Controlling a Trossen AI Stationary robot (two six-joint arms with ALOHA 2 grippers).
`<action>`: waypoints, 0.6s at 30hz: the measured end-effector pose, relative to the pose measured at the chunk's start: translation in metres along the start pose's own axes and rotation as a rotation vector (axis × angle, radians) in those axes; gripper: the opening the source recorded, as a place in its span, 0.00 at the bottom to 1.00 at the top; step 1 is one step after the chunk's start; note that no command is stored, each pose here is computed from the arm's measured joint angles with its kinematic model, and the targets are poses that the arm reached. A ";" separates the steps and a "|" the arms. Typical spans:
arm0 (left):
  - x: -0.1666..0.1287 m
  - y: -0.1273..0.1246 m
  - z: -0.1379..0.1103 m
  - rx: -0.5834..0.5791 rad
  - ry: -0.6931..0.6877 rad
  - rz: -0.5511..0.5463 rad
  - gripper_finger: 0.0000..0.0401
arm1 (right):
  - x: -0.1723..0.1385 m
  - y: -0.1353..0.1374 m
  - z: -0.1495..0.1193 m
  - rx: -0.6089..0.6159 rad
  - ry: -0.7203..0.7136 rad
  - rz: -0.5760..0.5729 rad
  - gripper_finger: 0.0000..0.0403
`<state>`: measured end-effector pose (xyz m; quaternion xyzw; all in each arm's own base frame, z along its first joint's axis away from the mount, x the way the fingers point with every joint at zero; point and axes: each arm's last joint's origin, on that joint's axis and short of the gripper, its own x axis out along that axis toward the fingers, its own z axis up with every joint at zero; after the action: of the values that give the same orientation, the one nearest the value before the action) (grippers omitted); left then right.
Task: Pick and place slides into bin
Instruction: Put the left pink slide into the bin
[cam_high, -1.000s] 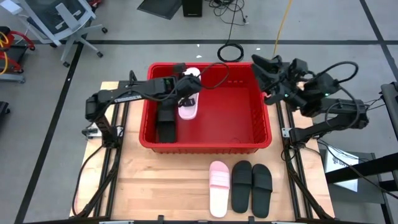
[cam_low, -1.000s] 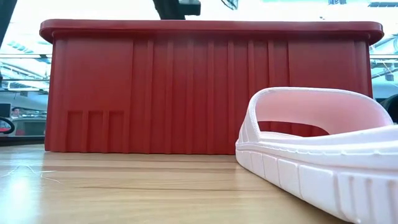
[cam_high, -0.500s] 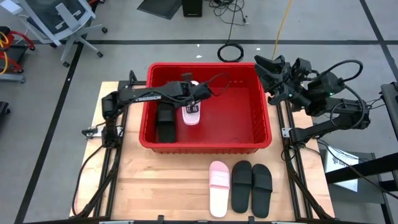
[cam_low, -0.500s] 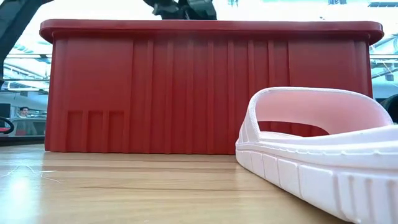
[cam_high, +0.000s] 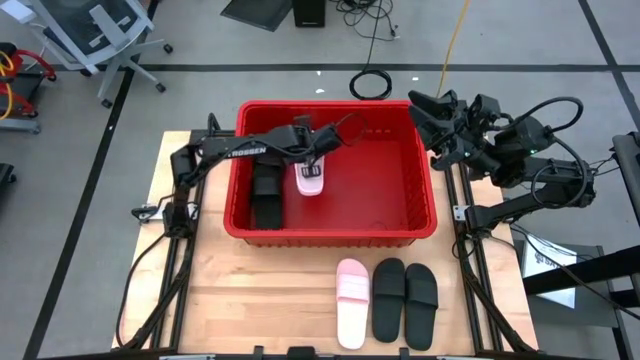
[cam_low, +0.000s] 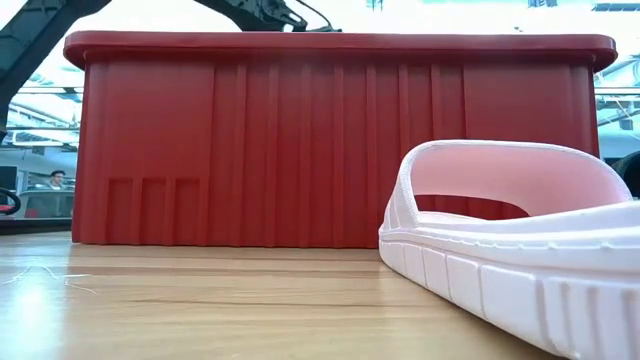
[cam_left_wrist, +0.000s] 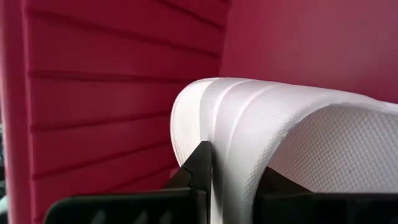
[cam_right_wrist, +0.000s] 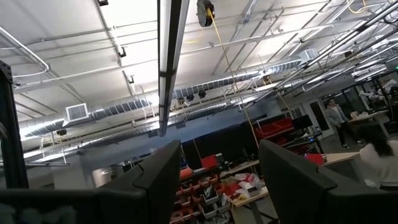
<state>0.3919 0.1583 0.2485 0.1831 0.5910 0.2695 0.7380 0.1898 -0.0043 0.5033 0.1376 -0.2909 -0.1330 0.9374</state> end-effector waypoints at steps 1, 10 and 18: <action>0.003 0.002 -0.002 -0.003 0.010 0.000 0.09 | 0.000 0.000 0.000 0.000 0.002 0.000 0.51; 0.019 0.002 -0.013 0.070 0.027 -0.048 0.09 | 0.000 0.000 -0.001 -0.002 0.005 -0.002 0.51; 0.033 -0.009 -0.017 0.136 -0.017 -0.044 0.09 | 0.000 0.000 -0.001 -0.003 0.007 -0.004 0.51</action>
<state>0.3826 0.1712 0.2139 0.2220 0.6055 0.2111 0.7345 0.1902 -0.0044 0.5026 0.1373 -0.2870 -0.1348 0.9384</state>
